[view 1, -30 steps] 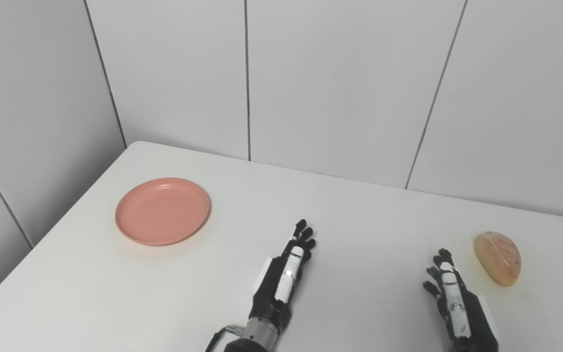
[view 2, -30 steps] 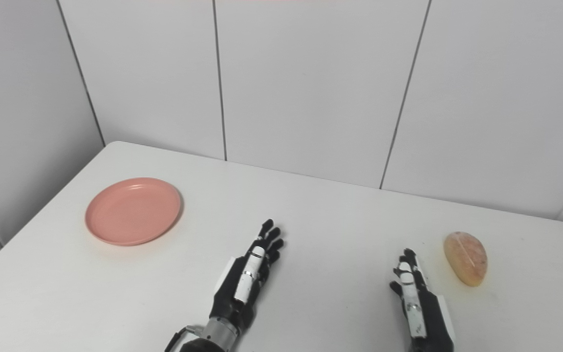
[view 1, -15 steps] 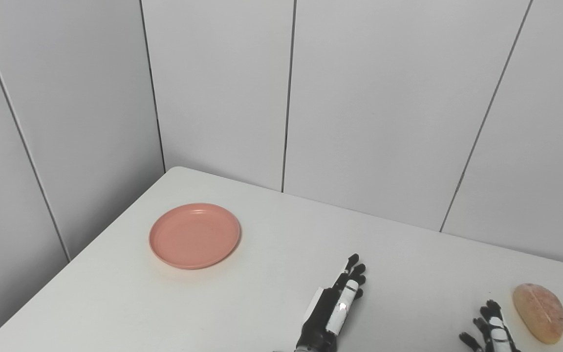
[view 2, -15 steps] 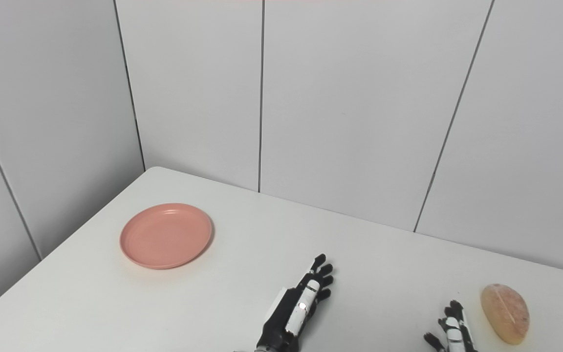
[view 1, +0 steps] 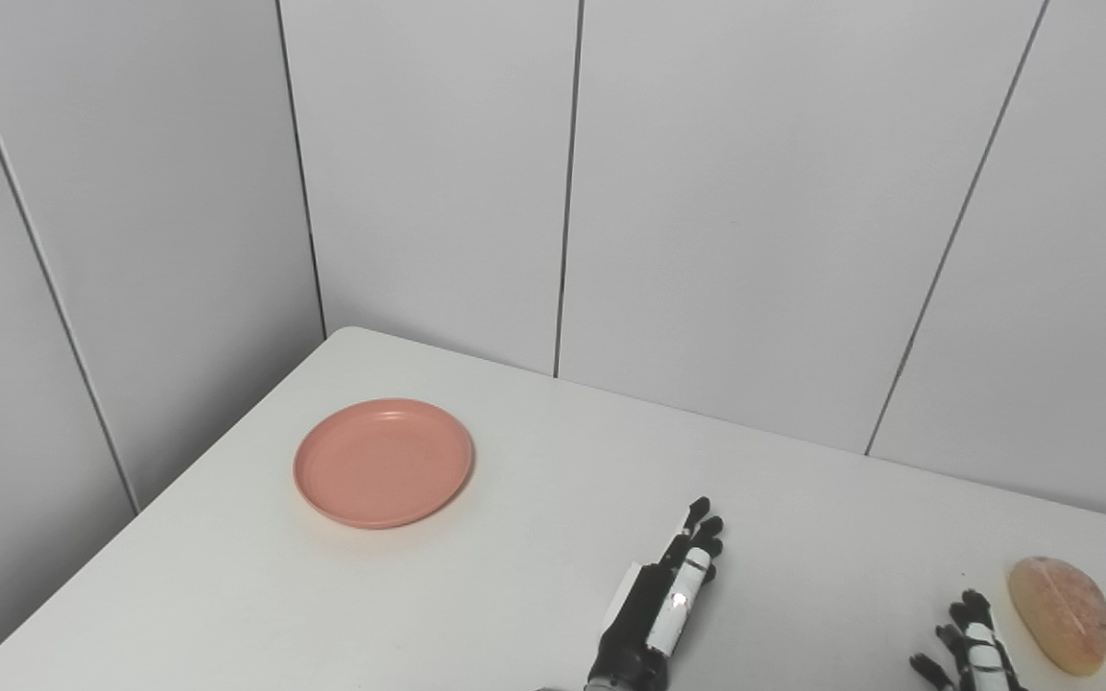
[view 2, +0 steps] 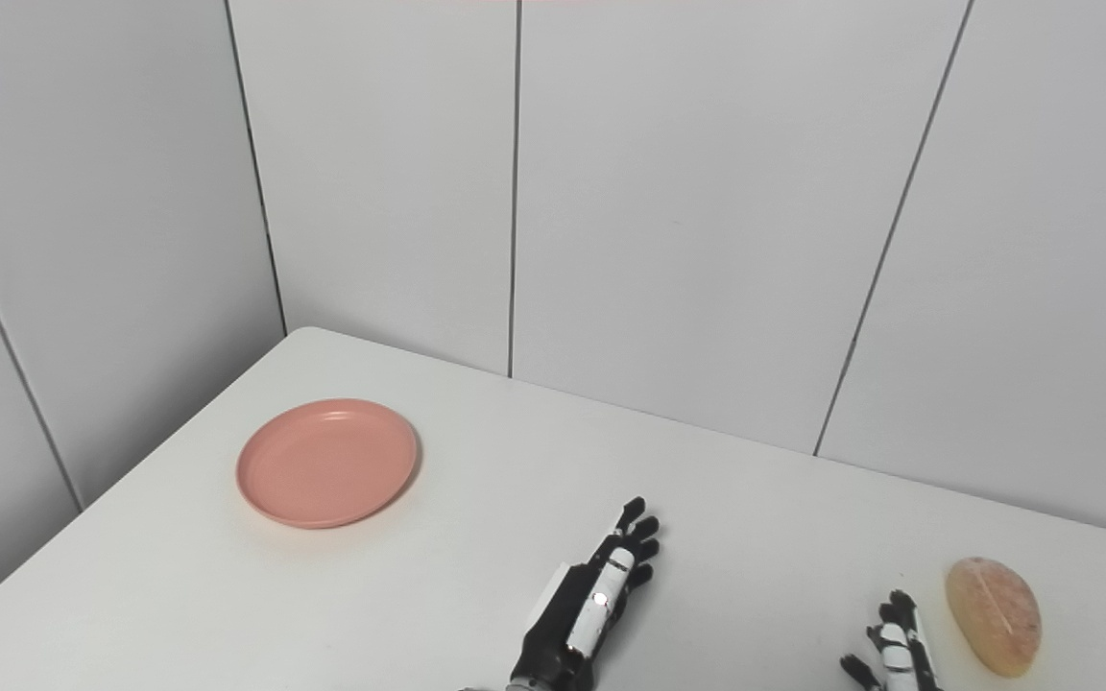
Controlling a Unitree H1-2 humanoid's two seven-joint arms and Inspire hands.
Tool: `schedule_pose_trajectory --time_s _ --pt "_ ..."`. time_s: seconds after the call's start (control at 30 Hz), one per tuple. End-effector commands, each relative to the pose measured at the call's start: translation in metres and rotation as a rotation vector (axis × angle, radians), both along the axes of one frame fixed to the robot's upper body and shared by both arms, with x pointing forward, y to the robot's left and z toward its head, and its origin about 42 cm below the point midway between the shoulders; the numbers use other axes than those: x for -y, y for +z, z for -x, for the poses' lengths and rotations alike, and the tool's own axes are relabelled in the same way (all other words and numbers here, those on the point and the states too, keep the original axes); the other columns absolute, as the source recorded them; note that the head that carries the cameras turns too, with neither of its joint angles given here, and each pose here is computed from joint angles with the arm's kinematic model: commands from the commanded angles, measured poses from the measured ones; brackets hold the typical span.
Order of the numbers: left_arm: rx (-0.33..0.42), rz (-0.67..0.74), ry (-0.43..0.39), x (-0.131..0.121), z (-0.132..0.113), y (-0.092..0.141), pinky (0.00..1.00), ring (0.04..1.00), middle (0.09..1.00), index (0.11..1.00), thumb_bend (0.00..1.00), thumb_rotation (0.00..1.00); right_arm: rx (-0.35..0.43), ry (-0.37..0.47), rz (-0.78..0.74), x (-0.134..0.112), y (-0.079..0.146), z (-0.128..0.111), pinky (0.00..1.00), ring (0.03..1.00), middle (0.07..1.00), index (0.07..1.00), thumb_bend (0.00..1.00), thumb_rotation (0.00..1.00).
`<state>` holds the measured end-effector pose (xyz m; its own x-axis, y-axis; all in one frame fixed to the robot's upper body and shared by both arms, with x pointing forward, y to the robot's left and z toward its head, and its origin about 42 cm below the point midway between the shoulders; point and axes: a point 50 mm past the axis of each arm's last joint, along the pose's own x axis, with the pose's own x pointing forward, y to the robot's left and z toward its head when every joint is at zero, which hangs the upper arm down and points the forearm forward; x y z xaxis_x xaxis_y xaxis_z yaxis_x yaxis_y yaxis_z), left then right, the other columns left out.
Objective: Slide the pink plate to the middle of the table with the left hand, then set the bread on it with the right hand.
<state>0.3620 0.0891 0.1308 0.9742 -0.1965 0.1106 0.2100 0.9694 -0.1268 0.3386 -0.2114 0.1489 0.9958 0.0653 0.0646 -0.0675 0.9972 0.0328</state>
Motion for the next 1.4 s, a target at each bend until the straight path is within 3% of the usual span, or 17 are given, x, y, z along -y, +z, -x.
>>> schedule_pose_trajectory --time_s 0.0,0.87,1.37 --pt "-0.062 -0.019 0.011 -0.004 0.009 -0.017 0.96 0.964 0.977 0.975 0.39 1.0 0.039 0.0 0.003 -0.001 0.013 -0.002 1.0 0.999 1.0 1.0 0.19 1.0" --pt "0.117 -0.022 0.037 -0.038 0.002 0.07 0.97 0.957 0.965 0.954 0.4 1.0 0.045 0.006 0.01 -0.012 0.028 0.008 1.0 0.998 0.999 1.0 0.14 1.0" --pt "0.212 -0.029 0.125 -0.098 -0.013 0.12 0.99 0.966 0.976 0.966 0.42 1.0 0.024 0.009 0.007 -0.013 0.031 0.01 1.0 1.0 1.0 1.0 0.13 1.0"
